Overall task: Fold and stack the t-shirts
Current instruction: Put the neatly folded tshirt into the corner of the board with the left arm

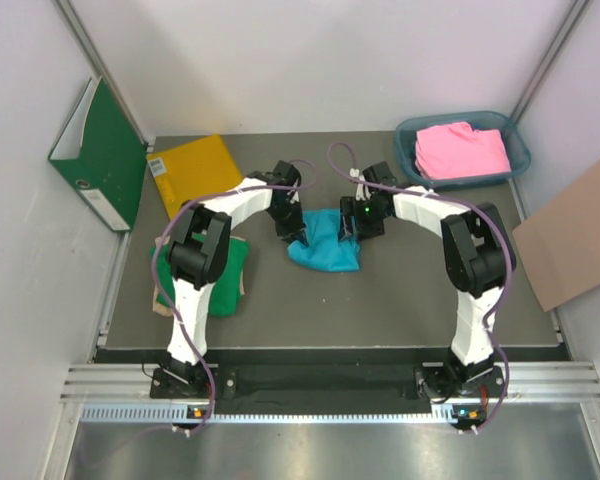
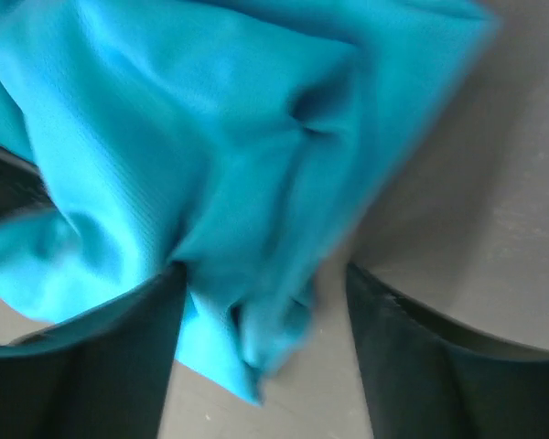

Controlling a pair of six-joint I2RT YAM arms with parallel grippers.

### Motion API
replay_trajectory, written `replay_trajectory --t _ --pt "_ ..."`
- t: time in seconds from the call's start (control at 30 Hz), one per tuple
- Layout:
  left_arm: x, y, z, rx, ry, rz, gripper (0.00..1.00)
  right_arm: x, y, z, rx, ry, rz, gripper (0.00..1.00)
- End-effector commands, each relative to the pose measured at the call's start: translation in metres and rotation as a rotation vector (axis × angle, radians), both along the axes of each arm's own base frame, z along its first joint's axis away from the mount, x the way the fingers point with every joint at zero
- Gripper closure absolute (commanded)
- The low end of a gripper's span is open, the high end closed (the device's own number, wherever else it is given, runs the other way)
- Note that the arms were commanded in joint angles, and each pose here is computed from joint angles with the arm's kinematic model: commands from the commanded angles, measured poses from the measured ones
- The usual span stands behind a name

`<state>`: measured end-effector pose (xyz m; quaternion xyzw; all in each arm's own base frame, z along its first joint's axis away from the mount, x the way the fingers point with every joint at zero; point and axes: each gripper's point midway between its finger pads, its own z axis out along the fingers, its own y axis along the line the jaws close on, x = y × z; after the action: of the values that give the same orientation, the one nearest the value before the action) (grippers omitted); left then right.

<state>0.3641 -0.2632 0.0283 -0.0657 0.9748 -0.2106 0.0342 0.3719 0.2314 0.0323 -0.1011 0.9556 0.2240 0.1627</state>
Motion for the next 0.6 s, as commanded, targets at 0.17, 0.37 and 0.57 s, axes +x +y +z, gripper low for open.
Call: replay_trajectory --t 0.17,0.37,0.57 --pt "0.016 0.067 0.083 0.275 -0.144 -0.057 1.0 0.0 -0.023 0.002 -0.073 -0.065 -0.03 0.13" --pt "-0.018 0.1 0.098 0.379 -0.088 -0.015 1.0 -0.002 -0.024 0.001 -0.077 -0.058 -0.037 0.11" --pt "-0.057 0.14 0.112 0.421 -0.039 0.103 1.0 -0.004 -0.024 -0.001 -0.078 -0.048 -0.035 0.11"
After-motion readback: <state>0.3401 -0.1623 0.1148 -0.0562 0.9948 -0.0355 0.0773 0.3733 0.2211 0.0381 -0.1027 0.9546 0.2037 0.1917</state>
